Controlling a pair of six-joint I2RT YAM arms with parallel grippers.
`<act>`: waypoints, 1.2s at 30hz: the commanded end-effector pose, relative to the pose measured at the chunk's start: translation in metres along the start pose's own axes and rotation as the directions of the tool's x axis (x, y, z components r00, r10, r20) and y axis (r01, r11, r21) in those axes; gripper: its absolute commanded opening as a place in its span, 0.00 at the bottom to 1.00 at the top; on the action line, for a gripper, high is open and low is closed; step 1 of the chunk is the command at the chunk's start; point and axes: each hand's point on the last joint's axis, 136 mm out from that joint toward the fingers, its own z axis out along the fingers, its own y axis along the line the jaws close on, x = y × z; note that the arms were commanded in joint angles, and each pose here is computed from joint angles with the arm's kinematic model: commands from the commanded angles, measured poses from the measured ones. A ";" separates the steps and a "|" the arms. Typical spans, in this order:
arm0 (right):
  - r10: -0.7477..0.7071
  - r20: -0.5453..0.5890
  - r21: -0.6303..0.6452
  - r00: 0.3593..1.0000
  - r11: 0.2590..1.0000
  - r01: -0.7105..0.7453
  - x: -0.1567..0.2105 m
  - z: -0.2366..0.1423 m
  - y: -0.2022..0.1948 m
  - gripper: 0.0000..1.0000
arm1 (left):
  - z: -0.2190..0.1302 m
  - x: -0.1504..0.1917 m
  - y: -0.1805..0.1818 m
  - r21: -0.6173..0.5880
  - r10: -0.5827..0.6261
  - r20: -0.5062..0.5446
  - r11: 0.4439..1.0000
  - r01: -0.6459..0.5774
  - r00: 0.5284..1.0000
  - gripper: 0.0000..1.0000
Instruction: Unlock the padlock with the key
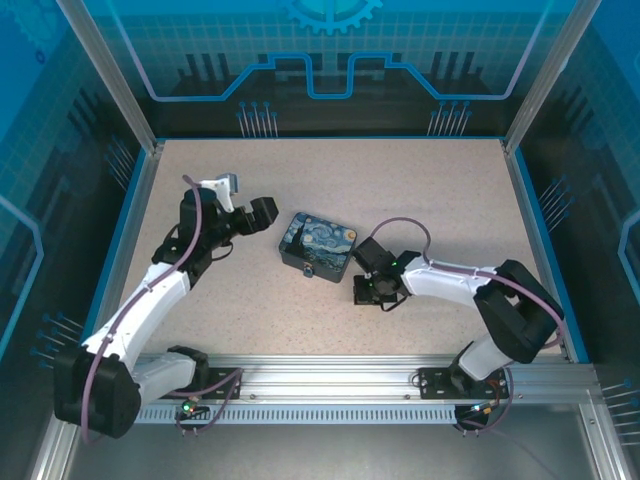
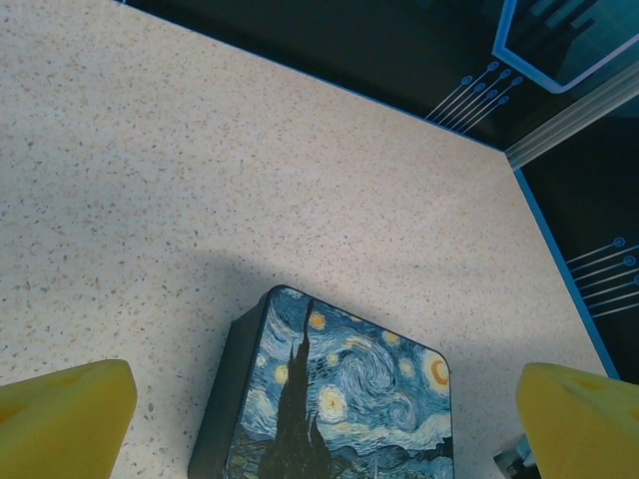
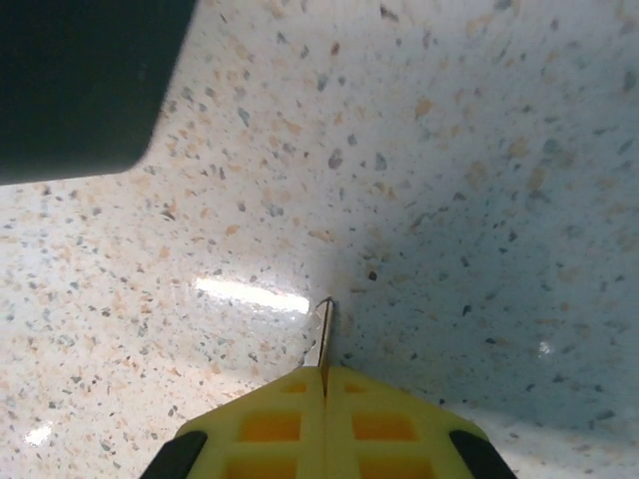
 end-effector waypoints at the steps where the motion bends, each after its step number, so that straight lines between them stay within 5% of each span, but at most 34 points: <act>1: -0.073 0.112 -0.097 0.991 0.992 0.084 -0.021 -0.020 0.013 0.00 | -0.010 0.002 -0.010 0.060 0.036 -0.005 0.998 -0.036 0.999 0.99; 12: -0.117 0.563 -0.331 0.818 0.875 0.353 -0.093 -0.130 0.073 0.00 | -0.022 0.004 -0.071 0.345 -0.019 -0.080 0.937 0.046 0.997 0.94; 20: -0.130 0.732 -0.349 0.669 0.772 0.532 -0.117 -0.205 0.111 0.00 | -0.026 0.025 -0.130 0.566 -0.006 -0.159 0.819 0.096 0.987 0.89; 24: -0.131 0.760 -0.354 0.637 0.738 0.575 -0.123 -0.224 0.122 0.00 | -0.023 0.023 -0.136 0.607 -0.124 -0.185 0.766 0.212 0.975 0.88; 26: -0.143 0.767 -0.342 0.626 0.734 0.586 -0.127 -0.230 0.126 0.00 | -0.013 0.023 -0.129 0.565 -0.253 -0.243 0.748 0.349 0.936 0.88; 30: -0.141 0.764 -0.338 0.629 0.744 0.577 -0.134 -0.224 0.127 0.00 | 0.009 0.042 -0.113 0.403 -0.517 -0.375 0.657 0.637 0.770 0.84; 36: -0.139 0.746 -0.353 0.652 0.748 0.563 -0.143 -0.209 0.132 0.00 | 0.012 0.042 -0.112 0.332 -0.702 -0.391 0.496 0.802 0.596 0.84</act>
